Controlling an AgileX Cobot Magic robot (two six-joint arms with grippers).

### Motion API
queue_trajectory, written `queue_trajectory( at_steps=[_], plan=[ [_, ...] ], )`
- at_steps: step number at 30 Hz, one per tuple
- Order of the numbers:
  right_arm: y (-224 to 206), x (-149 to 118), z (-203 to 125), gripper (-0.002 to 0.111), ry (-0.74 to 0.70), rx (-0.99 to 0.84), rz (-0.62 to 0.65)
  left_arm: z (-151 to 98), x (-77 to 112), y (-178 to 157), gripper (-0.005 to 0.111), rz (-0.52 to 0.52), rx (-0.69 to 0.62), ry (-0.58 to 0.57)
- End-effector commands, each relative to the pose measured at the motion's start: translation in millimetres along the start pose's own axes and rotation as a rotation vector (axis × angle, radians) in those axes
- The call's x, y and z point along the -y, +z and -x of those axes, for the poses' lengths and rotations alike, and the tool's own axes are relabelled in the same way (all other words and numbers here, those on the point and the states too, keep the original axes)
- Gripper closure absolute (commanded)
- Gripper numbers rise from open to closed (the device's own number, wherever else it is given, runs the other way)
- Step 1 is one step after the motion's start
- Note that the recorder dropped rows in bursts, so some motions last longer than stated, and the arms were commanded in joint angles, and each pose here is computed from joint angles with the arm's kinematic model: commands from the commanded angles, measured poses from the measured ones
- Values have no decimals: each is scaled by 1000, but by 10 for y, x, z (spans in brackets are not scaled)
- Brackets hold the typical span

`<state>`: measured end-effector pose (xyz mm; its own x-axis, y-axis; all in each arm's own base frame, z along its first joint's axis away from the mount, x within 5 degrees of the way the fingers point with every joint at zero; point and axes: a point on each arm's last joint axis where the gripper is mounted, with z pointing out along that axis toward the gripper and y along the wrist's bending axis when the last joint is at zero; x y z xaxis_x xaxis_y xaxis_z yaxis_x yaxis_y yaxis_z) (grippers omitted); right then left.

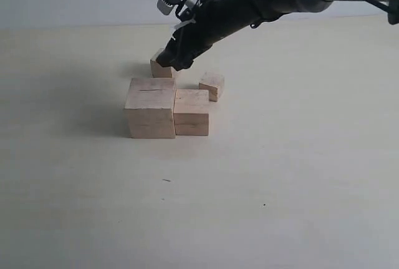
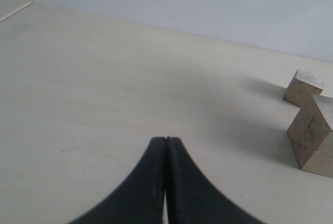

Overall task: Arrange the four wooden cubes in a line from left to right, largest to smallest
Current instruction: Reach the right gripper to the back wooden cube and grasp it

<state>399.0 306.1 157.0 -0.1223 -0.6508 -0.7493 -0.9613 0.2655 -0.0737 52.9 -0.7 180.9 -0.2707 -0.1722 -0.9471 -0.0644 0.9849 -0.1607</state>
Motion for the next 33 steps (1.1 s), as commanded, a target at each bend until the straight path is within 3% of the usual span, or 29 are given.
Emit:
queue_trajectory(
  at_steps=[1, 6, 9, 14, 22, 33],
  plan=[
    [17, 35, 10, 35, 0, 14, -27, 0, -3, 3, 107, 2, 10, 2],
    [15, 62, 26, 35, 23, 32, -55, 0, -3, 3, 107, 2, 10, 2],
    [-6, 149, 13, 34, 146, 44, -123, 0, -3, 3, 107, 2, 10, 2],
    [95, 159, -45, 23, 247, 79, -117, 0, -3, 3, 107, 2, 10, 2],
    [305, 212, -165, 22, 140, 61, -113, 0, -3, 3, 107, 2, 10, 2],
    [464, 274, -250, 22, 139, 64, -114, 0, -3, 3, 107, 2, 10, 2]
  ],
)
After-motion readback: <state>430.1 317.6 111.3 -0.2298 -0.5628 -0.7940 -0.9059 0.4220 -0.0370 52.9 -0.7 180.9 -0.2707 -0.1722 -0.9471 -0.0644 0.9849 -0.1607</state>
